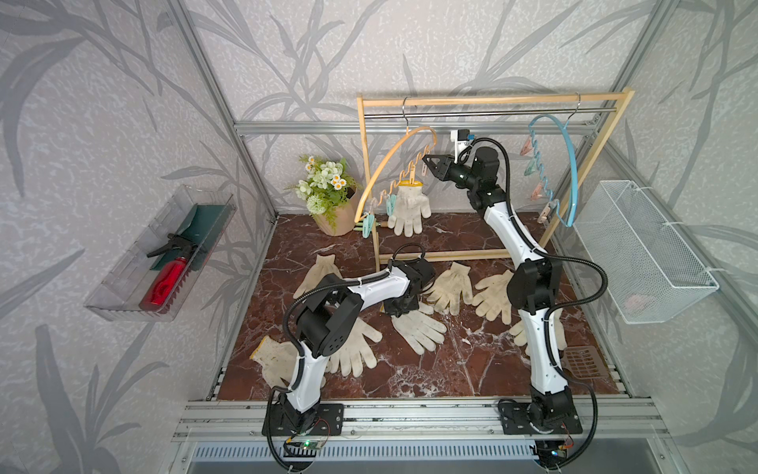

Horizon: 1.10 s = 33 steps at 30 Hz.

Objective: Clip the gloves onto a hanger to dry
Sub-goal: Pick up the glove from the center of the board.

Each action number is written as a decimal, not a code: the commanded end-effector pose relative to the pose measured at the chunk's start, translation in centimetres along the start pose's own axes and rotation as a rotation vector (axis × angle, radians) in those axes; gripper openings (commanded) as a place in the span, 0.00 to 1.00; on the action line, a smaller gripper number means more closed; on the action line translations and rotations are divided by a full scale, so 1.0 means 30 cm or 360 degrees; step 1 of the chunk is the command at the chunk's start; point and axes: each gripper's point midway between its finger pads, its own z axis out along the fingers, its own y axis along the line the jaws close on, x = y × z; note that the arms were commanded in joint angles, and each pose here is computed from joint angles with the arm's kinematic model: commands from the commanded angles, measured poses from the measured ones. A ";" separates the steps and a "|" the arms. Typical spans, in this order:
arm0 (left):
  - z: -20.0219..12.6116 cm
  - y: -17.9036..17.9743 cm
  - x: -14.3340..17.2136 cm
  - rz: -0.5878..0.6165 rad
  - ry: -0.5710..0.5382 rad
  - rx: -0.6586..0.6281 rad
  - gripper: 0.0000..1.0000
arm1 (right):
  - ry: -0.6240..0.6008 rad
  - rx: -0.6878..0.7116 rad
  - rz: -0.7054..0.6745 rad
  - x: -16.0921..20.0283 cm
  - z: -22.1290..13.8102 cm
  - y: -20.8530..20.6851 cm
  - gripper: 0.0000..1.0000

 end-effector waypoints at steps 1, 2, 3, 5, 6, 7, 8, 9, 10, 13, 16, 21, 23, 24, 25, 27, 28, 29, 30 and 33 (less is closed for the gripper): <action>0.092 0.073 0.071 0.0204 0.0084 -0.0135 0.00 | -0.0098 -0.0068 -0.0097 -0.126 -0.046 0.108 0.29; 0.094 0.077 0.073 0.0259 0.0080 -0.0139 0.00 | -0.0096 -0.0068 -0.0099 -0.124 -0.045 0.109 0.29; 0.097 0.082 0.074 0.0345 0.0078 -0.0140 0.00 | -0.0094 -0.0066 -0.0103 -0.124 -0.046 0.110 0.29; 0.098 0.097 0.071 0.0498 0.0071 -0.0164 0.00 | -0.0091 -0.0064 -0.0108 -0.123 -0.047 0.110 0.29; 0.098 0.107 0.067 0.0583 0.0060 -0.0181 0.00 | -0.0091 -0.0062 -0.0110 -0.126 -0.050 0.111 0.29; 0.095 0.116 0.057 0.0652 0.0037 -0.0202 0.00 | -0.0090 -0.0060 -0.0109 -0.125 -0.050 0.109 0.29; 0.092 0.125 0.049 0.0699 0.0017 -0.0216 0.00 | -0.0089 -0.0060 -0.0108 -0.124 -0.051 0.109 0.29; 0.090 0.126 0.041 0.0749 0.0000 -0.0206 0.00 | -0.0091 -0.0059 -0.0105 -0.123 -0.051 0.109 0.29; 0.085 0.125 0.029 0.0781 -0.0018 -0.0184 0.00 | -0.0094 -0.0062 -0.0102 -0.123 -0.051 0.110 0.29; 0.042 0.125 -0.023 0.0769 -0.0076 -0.0153 0.00 | -0.0091 -0.0061 -0.0097 -0.120 -0.051 0.110 0.29; -0.041 0.087 -0.066 0.0734 -0.0184 -0.0038 0.00 | -0.0090 -0.0059 -0.0098 -0.120 -0.054 0.111 0.29; -0.140 0.073 -0.101 0.0549 -0.0210 0.0005 0.22 | -0.0097 -0.0065 -0.0098 -0.121 -0.055 0.114 0.29; -0.150 0.080 -0.086 0.0397 -0.0127 -0.0025 0.28 | -0.0100 -0.0067 -0.0090 -0.120 -0.054 0.112 0.29; -0.150 0.083 -0.076 0.0308 -0.0093 -0.0036 0.29 | -0.0102 -0.0072 -0.0088 -0.121 -0.054 0.115 0.29; -0.147 0.078 -0.069 0.0225 -0.0068 -0.0023 0.30 | -0.0106 -0.0075 -0.0087 -0.121 -0.054 0.114 0.29; -0.143 0.072 -0.058 0.0061 -0.0038 -0.0007 0.31 | -0.0110 -0.0078 -0.0086 -0.121 -0.055 0.115 0.29; -0.140 0.063 -0.053 -0.0013 -0.0022 0.0015 0.31 | -0.0110 -0.0077 -0.0084 -0.118 -0.054 0.110 0.30; -0.139 0.055 -0.053 -0.0067 -0.0017 0.0031 0.31 | -0.0110 -0.0079 -0.0084 -0.117 -0.054 0.111 0.29; -0.138 0.049 -0.053 -0.0128 -0.0016 0.0045 0.31 | -0.0112 -0.0079 -0.0083 -0.117 -0.054 0.109 0.30; -0.116 0.034 -0.046 -0.0288 0.0007 0.0071 0.37 | -0.0116 -0.0082 -0.0074 -0.113 -0.052 0.104 0.30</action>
